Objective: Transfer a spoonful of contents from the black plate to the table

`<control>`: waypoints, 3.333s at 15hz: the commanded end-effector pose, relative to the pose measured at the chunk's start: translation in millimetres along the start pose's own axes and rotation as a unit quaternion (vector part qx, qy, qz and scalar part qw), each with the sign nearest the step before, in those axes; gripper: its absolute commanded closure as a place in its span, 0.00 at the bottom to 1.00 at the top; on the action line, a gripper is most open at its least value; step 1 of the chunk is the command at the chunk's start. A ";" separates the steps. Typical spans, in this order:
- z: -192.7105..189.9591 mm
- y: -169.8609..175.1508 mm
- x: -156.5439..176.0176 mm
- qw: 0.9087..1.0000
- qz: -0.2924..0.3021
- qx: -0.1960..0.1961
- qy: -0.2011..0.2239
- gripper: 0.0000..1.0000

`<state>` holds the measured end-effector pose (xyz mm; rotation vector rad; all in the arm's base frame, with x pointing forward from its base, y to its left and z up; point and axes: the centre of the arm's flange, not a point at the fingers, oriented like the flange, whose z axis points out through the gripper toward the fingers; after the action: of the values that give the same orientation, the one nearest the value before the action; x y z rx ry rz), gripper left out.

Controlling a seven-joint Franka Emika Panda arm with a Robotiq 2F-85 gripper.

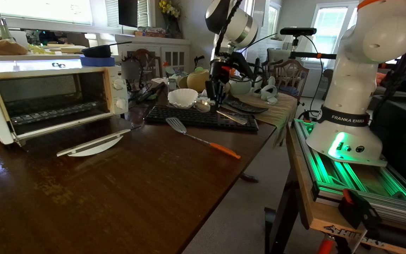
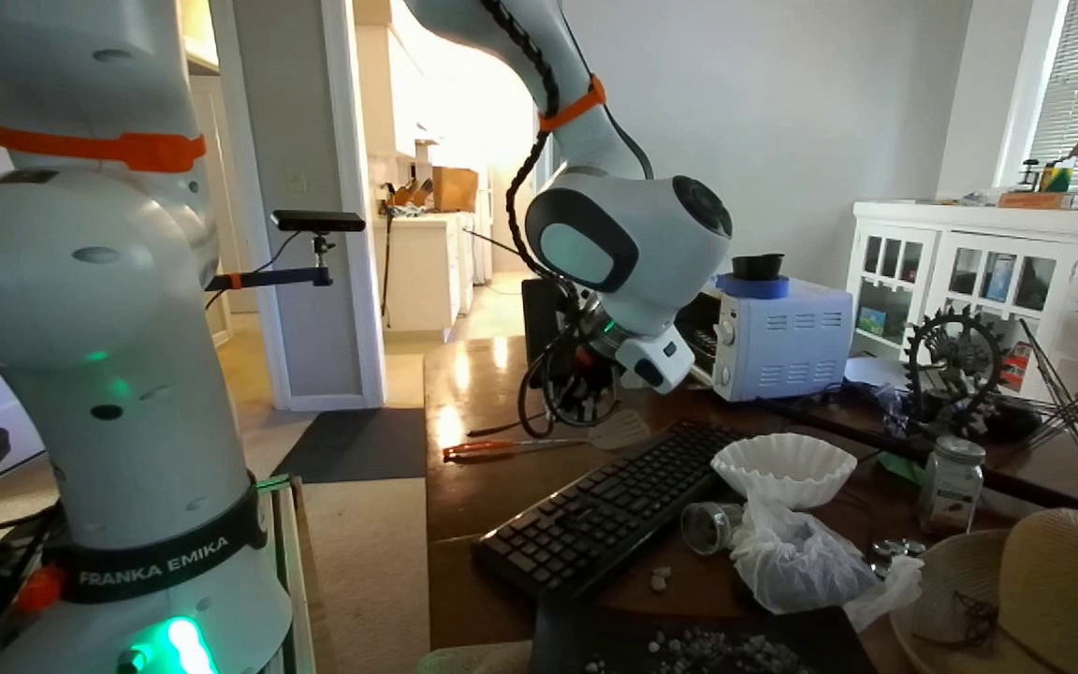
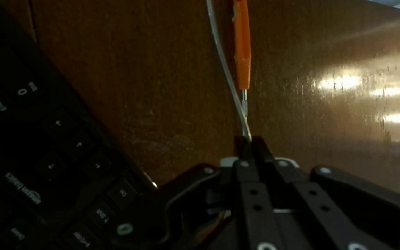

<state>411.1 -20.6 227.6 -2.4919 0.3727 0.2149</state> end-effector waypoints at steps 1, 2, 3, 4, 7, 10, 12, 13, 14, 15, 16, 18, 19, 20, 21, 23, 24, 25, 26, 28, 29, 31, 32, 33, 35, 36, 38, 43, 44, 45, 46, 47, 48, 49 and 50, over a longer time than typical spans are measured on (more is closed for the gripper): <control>-24.6 17.9 -3.0 1.000 0.009 0.006 0.020 0.98; -30.2 24.3 -2.0 1.000 0.011 0.009 0.024 0.98; -35.4 31.4 -1.6 0.999 0.012 0.013 0.029 0.98; -41.0 39.1 -0.6 0.999 0.011 0.015 0.032 0.98; -58.4 63.2 0.4 0.999 0.002 0.025 0.042 0.98; -81.4 94.3 2.0 0.998 -0.014 0.036 0.049 0.98; -101.0 116.9 2.4 0.998 -0.024 0.040 0.052 0.98; -112.0 129.6 3.5 0.997 -0.028 0.043 0.053 0.98; -122.3 140.5 3.7 0.997 -0.033 0.046 0.055 0.98; -132.0 153.8 6.4 0.997 -0.038 0.045 0.057 0.98; -140.1 162.8 8.2 0.996 -0.042 0.039 0.062 0.98; -153.9 180.6 14.2 0.996 -0.043 0.028 0.073 0.98; -158.6 187.4 16.8 0.996 -0.043 0.025 0.079 0.98; -161.9 194.0 21.1 0.995 -0.042 0.028 0.089 0.98; -163.5 199.0 24.7 0.994 -0.039 0.028 0.096 0.98; -163.6 207.2 32.6 0.993 -0.031 0.034 0.106 0.98; -162.6 211.0 36.0 0.993 -0.024 0.035 0.109 0.98; -162.0 215.4 39.3 0.993 -0.018 0.039 0.111 0.98; -161.4 220.0 42.1 0.993 -0.014 0.042 0.113 0.98; -163.1 230.3 43.0 0.993 -0.007 0.048 0.108 0.98; -167.5 238.9 39.4 0.995 -0.008 0.042 0.094 0.98; -178.2 258.5 30.6 0.996 -0.009 0.042 0.084 0.98; -182.6 268.1 26.4 0.996 -0.009 0.041 0.079 0.98; -188.0 278.4 22.1 0.997 -0.008 0.040 0.072 0.98; -198.9 295.1 12.7 0.996 -0.011 0.046 0.069 0.98; -203.3 301.5 9.2 0.997 -0.010 0.047 0.067 0.98; -210.0 314.4 2.7 0.996 -0.008 0.049 0.070 0.98; -214.0 341.4 -4.7 0.995 0.014 0.042 0.085 0.98; -214.6 346.5 -7.2 0.995 0.018 0.043 0.086 0.98; -214.6 353.3 -9.5 0.995 0.023 0.044 0.088 0.98; -214.3 360.1 -11.8 0.995 0.030 0.044 0.088 0.98; -214.5 365.4 -14.5 0.994 0.034 0.045 0.090 0.98; -214.4 371.3 -16.8 0.994 0.039 0.046 0.091 0.98; -214.0 375.6 -19.2 0.994 0.044 0.046 0.091 0.98; -213.5 379.9 -21.0 0.994 0.047 0.046 0.091 0.98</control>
<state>292.4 -423.3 206.8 -2.4109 0.5605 -0.0147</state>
